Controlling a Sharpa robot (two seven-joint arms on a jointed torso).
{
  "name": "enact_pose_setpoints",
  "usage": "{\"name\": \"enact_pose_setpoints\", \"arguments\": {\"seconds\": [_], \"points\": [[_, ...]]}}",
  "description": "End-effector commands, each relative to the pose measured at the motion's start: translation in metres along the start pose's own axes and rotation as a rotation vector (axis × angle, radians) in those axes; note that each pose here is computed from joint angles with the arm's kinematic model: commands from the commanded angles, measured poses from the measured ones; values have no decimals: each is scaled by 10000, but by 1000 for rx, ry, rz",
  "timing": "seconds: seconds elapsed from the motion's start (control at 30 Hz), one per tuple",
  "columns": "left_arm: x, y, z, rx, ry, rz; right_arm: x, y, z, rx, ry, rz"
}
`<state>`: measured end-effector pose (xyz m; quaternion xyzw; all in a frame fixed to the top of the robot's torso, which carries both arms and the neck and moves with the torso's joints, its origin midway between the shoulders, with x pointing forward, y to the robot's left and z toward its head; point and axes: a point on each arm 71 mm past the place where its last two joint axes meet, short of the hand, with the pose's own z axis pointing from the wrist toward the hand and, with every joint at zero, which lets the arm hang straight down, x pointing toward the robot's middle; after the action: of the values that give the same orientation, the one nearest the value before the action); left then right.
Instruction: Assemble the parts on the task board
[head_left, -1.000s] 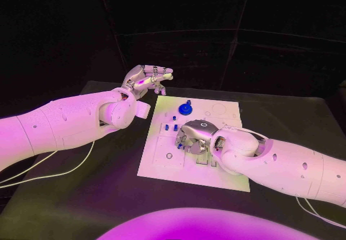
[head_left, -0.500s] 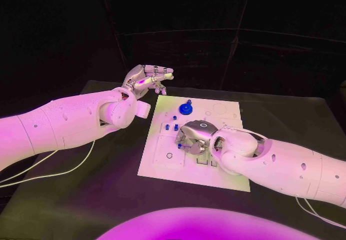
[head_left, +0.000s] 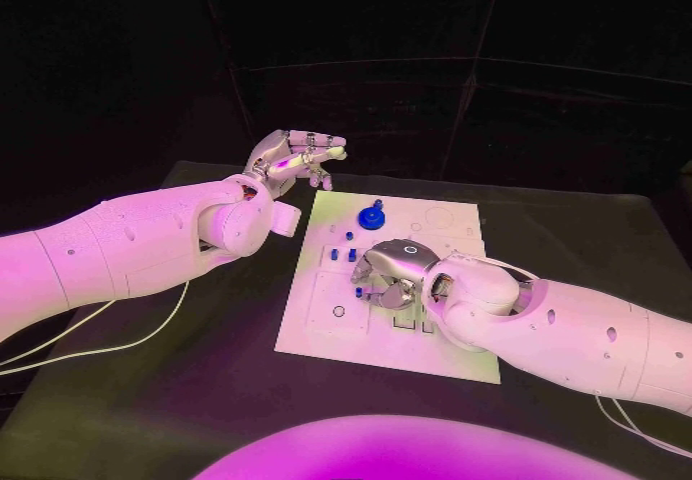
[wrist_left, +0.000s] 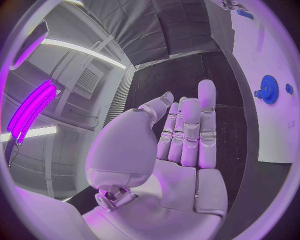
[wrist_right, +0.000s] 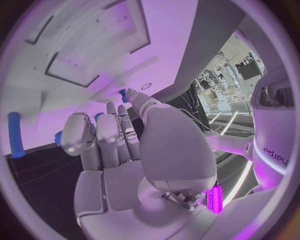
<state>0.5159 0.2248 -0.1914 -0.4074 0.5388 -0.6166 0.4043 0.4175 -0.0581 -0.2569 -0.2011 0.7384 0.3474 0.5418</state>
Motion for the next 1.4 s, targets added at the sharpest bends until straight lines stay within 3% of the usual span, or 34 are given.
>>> {"name": "enact_pose_setpoints", "arguments": {"seconds": [0.03, 0.23, 0.53, 0.73, 1.0, 1.4], "points": [[3, -11, 6, 2, 9, -9, -75, 15, -50, -25, -85, 28], [-12, -11, 2, 1, 7, -7, -157, -83, -274, 5, -110, 50], [-22, -10, -3, -1, 6, -7, -600, -500, -575, 133, -101, 18], [-13, -3, 0, -3, 9, -8, -695, -715, -703, 202, -86, -3], [-8, 21, 1, -9, 12, -7, -685, -806, -729, 232, -35, -17], [-20, 29, -1, -12, 12, -6, -618, -812, -608, 236, 39, -55]]}}
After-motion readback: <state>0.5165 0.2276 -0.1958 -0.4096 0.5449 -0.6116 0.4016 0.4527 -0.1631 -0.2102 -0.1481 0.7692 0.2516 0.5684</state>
